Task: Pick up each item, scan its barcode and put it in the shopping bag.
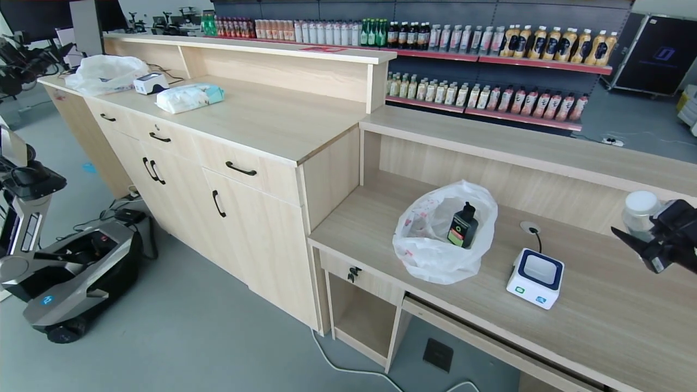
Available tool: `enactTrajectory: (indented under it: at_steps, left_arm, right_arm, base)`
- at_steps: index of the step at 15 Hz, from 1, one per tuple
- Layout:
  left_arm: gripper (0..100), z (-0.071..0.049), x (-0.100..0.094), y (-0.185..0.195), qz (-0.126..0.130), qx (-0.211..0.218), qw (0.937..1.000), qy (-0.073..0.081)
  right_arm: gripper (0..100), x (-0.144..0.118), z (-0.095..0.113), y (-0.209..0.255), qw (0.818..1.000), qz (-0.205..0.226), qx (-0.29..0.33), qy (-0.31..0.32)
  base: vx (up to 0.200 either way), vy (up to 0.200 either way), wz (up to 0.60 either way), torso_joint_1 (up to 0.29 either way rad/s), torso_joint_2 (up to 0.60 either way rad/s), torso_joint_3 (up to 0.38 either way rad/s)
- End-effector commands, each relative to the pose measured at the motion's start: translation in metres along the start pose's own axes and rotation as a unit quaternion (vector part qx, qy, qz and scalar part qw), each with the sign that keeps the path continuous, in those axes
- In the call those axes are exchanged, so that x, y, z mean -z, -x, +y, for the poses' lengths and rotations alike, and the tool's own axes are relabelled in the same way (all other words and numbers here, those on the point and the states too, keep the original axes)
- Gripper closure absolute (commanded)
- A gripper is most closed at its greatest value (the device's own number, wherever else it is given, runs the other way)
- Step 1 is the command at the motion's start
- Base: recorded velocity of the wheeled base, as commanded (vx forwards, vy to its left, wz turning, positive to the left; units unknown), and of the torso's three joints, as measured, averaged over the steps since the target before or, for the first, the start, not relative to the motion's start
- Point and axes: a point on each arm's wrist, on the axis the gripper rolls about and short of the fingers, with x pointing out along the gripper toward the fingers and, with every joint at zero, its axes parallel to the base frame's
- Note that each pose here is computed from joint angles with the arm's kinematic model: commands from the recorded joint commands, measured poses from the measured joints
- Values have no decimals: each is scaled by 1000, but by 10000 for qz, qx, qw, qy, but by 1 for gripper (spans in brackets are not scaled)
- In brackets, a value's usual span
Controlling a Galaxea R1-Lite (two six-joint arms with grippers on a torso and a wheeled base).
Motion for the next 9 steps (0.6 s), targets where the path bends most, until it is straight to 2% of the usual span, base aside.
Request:
enactTrajectory:
  at_steps: [1,6,9]
  left_arm:
    - [0,0,0,0,-2,-5,10000,2]
    - [0,0,0,0,-2,-5,10000,2]
    - [0,0,0,0,-2,-5,10000,2]
  right_arm:
    - [100,13,11,-6,9996,41,-238,-154]
    - [100,23,16,-9,9990,-94,-392,-178]
    - [100,27,17,-13,9980,-420,-466,-28]
  base:
    - [0,0,0,0,0,0]
    - [0,0,0,0,0,0]
    - [0,0,0,0,0,0]
